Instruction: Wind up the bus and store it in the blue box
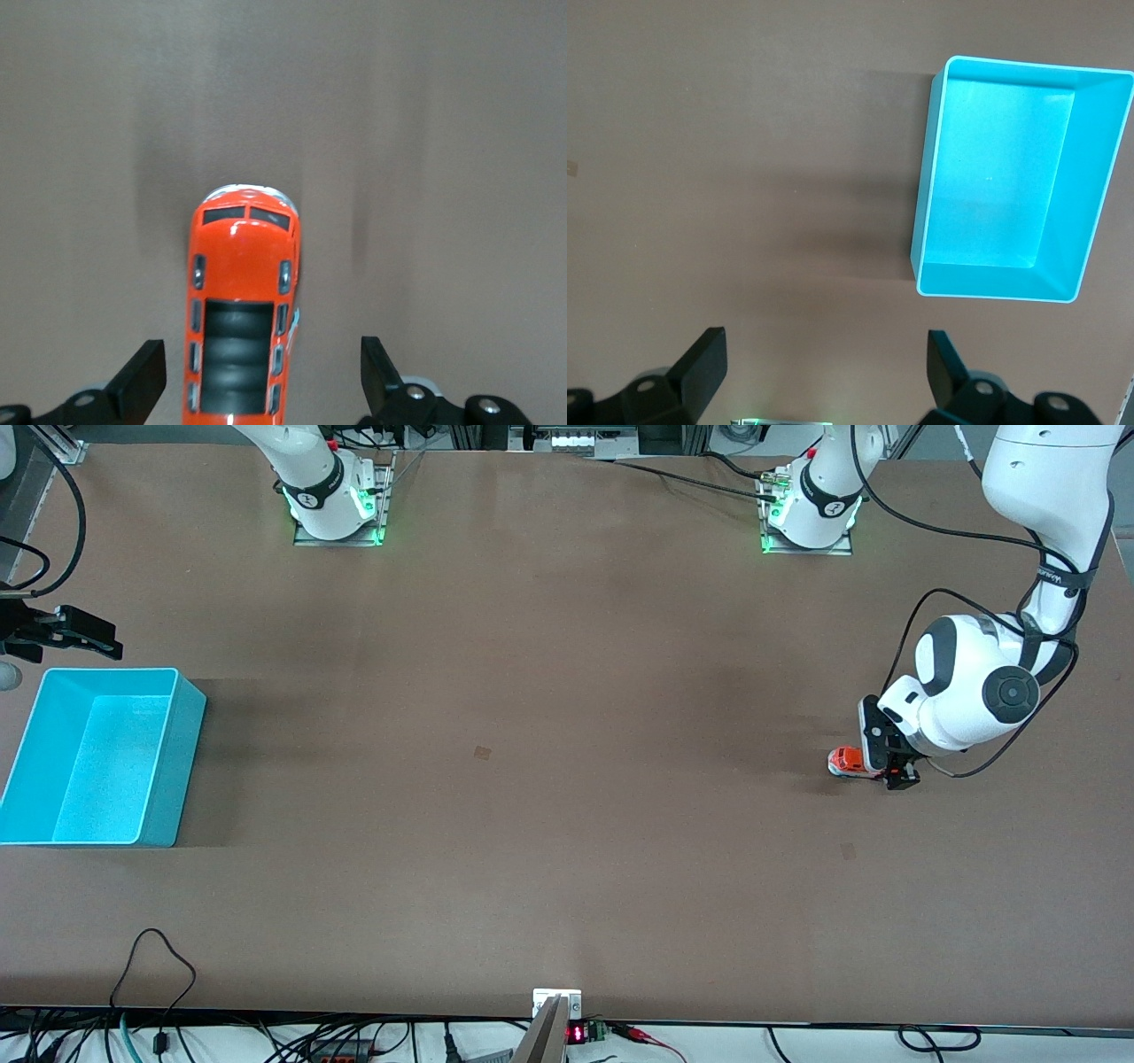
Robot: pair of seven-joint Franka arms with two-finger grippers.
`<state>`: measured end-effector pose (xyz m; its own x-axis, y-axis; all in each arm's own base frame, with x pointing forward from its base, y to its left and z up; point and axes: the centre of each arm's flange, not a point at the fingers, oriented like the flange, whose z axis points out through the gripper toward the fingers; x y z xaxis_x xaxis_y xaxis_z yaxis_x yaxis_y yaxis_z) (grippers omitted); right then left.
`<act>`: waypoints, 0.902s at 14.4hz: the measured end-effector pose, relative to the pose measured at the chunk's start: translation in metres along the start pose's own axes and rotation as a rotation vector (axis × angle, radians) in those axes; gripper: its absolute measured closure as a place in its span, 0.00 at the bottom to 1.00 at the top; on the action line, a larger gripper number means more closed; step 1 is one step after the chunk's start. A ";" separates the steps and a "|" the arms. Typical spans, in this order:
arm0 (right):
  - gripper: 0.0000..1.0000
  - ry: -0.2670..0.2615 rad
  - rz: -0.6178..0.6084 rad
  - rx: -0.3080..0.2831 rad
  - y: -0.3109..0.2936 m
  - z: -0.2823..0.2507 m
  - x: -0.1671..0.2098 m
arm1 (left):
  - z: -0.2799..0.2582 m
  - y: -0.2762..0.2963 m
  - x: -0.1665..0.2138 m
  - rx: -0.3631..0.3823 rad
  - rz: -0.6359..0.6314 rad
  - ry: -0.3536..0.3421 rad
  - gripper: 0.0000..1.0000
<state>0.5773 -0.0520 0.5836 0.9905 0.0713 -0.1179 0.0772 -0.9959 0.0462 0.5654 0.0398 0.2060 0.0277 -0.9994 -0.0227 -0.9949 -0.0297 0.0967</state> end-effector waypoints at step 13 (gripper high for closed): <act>0.00 0.000 0.001 0.000 0.000 0.000 0.000 | 0.004 -0.003 0.001 0.015 0.007 0.002 0.48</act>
<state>0.5773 -0.0523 0.5836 0.9905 0.0707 -0.1178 0.0766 -0.9960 0.0463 0.5684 0.0385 0.2015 0.0208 -0.9996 -0.0198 -0.9964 -0.0224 0.0817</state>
